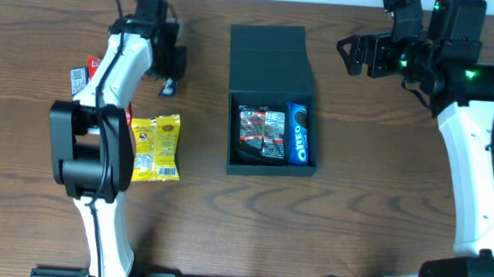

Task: Pack container
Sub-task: 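Lift the Dairy Milk bar and carry it toward the box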

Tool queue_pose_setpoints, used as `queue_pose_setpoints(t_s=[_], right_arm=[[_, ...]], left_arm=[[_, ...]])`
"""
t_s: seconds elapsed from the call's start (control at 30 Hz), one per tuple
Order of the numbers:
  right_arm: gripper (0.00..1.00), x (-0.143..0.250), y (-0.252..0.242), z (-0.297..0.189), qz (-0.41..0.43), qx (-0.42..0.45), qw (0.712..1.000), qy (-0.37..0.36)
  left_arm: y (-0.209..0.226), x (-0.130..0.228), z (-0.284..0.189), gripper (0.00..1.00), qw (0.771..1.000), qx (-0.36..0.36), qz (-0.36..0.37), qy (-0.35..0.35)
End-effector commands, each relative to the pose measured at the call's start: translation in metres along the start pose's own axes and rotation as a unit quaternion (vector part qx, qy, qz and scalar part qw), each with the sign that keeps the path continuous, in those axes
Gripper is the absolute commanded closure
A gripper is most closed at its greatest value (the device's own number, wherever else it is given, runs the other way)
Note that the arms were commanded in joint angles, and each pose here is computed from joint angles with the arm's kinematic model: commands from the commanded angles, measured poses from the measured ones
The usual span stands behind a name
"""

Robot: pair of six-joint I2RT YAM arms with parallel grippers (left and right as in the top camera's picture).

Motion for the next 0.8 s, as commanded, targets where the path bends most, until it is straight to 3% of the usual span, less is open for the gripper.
queue_pose_setpoints(t_s=[0.0, 0.3, 0.4, 0.53, 0.57, 0.77], right_arm=[[0.01, 0.004, -0.009, -0.003, 0.001, 0.013, 1.0, 0.004], [0.01, 0.018, -0.058, -0.019, 0.077, 0.098, 0.992, 0.015], [0.01, 0.023, -0.068, -0.024, 0.088, 0.108, 0.99, 0.017], [0.01, 0.027, -0.077, -0.029, 0.097, 0.117, 0.988, 0.02], [0.01, 0.028, -0.078, -0.029, 0.098, 0.118, 0.988, 0.02], [0.01, 0.035, -0.075, -0.03, 0.094, 0.112, 0.988, 0.038]], left_arm=[[-0.044, -0.015, -0.047, 0.7, 0.998, 0.029, 0.018, -0.055], [-0.145, 0.036, -0.058, 0.73, 0.997, 0.076, -0.017, -0.02], [-0.155, 0.049, -0.057, 0.74, 0.999, 0.035, -0.013, -0.032], [-0.131, 0.045, -0.062, 0.58, 0.991, -0.089, -0.043, -0.095], [-0.13, 0.046, -0.062, 0.48, 0.99, -0.091, -0.049, -0.094], [-0.102, 0.033, -0.054, 0.4, 0.983, -0.099, -0.12, -0.093]])
Point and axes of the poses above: each gripper's point midway between its finger pads, its own z axis out along the fingers, its own y axis along the line the jaws close on, x = y × z, the point moved 3 cm from there along -z, back along the fingers, and after that the axes turned 14 degrees about -z, right-handed, at the moved point
